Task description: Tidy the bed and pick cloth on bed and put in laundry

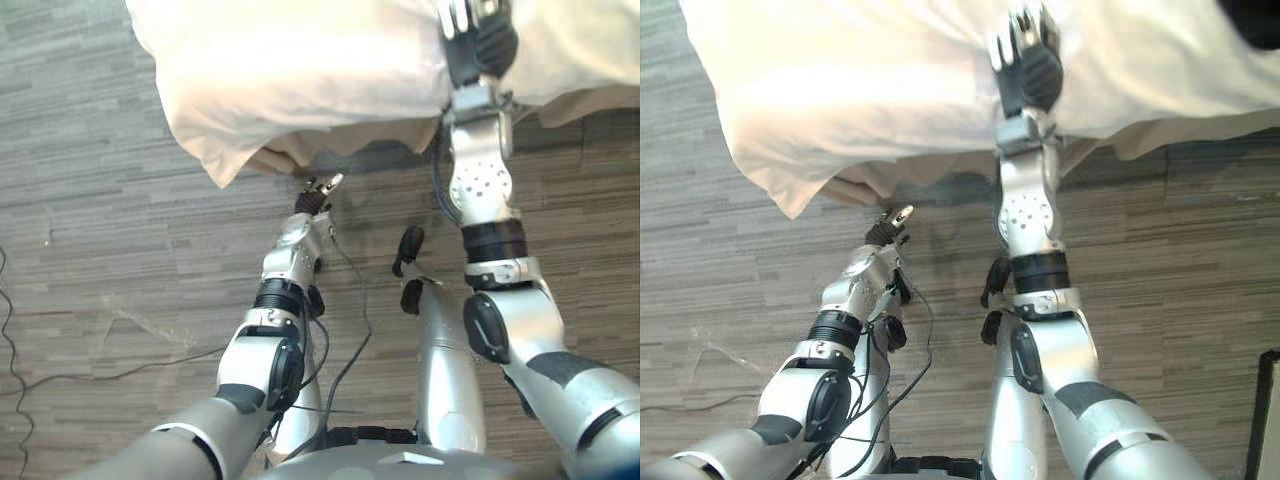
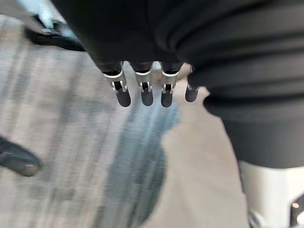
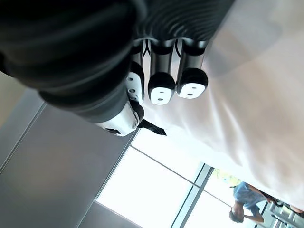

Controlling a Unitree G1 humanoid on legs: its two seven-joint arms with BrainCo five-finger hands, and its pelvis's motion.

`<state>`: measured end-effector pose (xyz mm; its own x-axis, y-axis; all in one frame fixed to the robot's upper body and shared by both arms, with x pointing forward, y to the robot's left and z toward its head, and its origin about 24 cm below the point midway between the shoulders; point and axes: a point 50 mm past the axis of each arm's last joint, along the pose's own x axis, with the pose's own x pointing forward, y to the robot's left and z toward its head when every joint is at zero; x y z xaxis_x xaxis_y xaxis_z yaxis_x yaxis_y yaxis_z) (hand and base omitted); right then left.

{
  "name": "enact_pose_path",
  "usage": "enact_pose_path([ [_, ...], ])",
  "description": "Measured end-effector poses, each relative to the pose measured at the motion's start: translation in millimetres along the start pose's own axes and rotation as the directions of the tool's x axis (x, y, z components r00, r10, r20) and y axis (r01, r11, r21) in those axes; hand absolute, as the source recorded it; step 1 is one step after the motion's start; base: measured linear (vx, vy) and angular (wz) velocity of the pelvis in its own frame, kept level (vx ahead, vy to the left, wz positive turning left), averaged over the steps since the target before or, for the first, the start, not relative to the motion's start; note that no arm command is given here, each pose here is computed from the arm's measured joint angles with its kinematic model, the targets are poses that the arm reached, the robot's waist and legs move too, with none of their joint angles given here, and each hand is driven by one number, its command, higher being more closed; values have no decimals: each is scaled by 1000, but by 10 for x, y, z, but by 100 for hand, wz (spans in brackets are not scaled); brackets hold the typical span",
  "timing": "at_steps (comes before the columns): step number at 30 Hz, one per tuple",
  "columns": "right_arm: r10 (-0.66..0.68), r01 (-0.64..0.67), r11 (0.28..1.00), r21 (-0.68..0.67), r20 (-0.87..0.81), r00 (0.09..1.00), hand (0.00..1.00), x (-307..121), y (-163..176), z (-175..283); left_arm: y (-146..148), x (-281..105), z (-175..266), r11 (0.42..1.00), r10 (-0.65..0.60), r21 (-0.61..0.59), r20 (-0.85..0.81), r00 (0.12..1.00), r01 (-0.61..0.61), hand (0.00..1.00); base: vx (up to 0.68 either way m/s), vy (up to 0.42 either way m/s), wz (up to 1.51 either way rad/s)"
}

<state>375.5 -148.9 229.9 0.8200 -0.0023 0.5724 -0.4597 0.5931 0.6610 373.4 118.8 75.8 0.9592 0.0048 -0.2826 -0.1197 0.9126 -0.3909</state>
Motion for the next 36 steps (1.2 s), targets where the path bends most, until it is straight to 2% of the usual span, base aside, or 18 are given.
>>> enact_pose_path([
  [2, -158, 156, 987, -37, -60, 986, 100, -336, -495, -67, 125, -15, 2, 1000, 8, 24, -3, 1000, -8, 0, 86, 33, -22],
  [5, -363, 349, 930, -116, -136, 922, 100, -908, -1021, -164, 282, -44, -106, 996, 15, 84, -35, 999, -12, 0, 118, 34, -25],
  [8, -482, 421, 865, -272, -220, 848, 100, -1416, -1262, -337, 455, -103, -395, 988, 37, 150, -119, 992, -19, 0, 141, 30, -25],
  [11, -608, 432, 776, -459, -361, 707, 100, -2005, -1488, -579, 646, -234, -842, 976, 77, 218, -263, 962, -18, 0, 166, 25, -4],
  [12, -659, 419, 734, -535, -413, 628, 0, -2271, -1561, -664, 728, -310, -1021, 969, 97, 247, -315, 944, -17, 0, 167, 47, 3],
  [14, -747, 365, 646, -671, -455, 484, 0, -2715, -1648, -743, 903, -478, -1312, 959, 139, 280, -385, 912, -28, 0, 158, 52, 4],
  [16, -811, 229, 569, -790, -493, 315, 0, -3262, -1678, -793, 1170, -768, -1678, 946, 216, 319, -470, 856, -63, 0, 165, 47, -3],
  [18, -831, 143, 544, -827, -507, 227, 0, -3572, -1660, -789, 1295, -954, -1876, 937, 245, 342, -516, 821, -64, 0, 123, 50, -7],
  [20, -840, 100, 539, -837, -524, 139, 0, -3892, -1608, -776, 1396, -1157, -2069, 923, 245, 385, -562, 790, -12, 0, 128, 69, -8],
  [23, -851, 107, 525, -844, -517, 95, 0, -4082, -1585, -715, 1487, -1384, -2260, 901, 236, 428, -612, 755, 65, 0, 18, 37, -13],
  [26, -859, 146, 512, -847, -507, 72, 0, -4195, -1563, -681, 1572, -1565, -2379, 897, 255, 437, -634, 730, 66, 0, -53, 11, -45],
  [32, -857, 149, 516, -844, -510, 80, 0, -4275, -1539, -639, 1676, -1766, -2499, 880, 300, 469, -672, 677, 74, 0, -53, -37, -73],
  [36, -861, 154, 509, -847, -501, 91, 0, -4267, -1552, -615, 1683, -1738, -2478, 867, 318, 494, -661, 680, 75, 0, 14, -53, -40],
])
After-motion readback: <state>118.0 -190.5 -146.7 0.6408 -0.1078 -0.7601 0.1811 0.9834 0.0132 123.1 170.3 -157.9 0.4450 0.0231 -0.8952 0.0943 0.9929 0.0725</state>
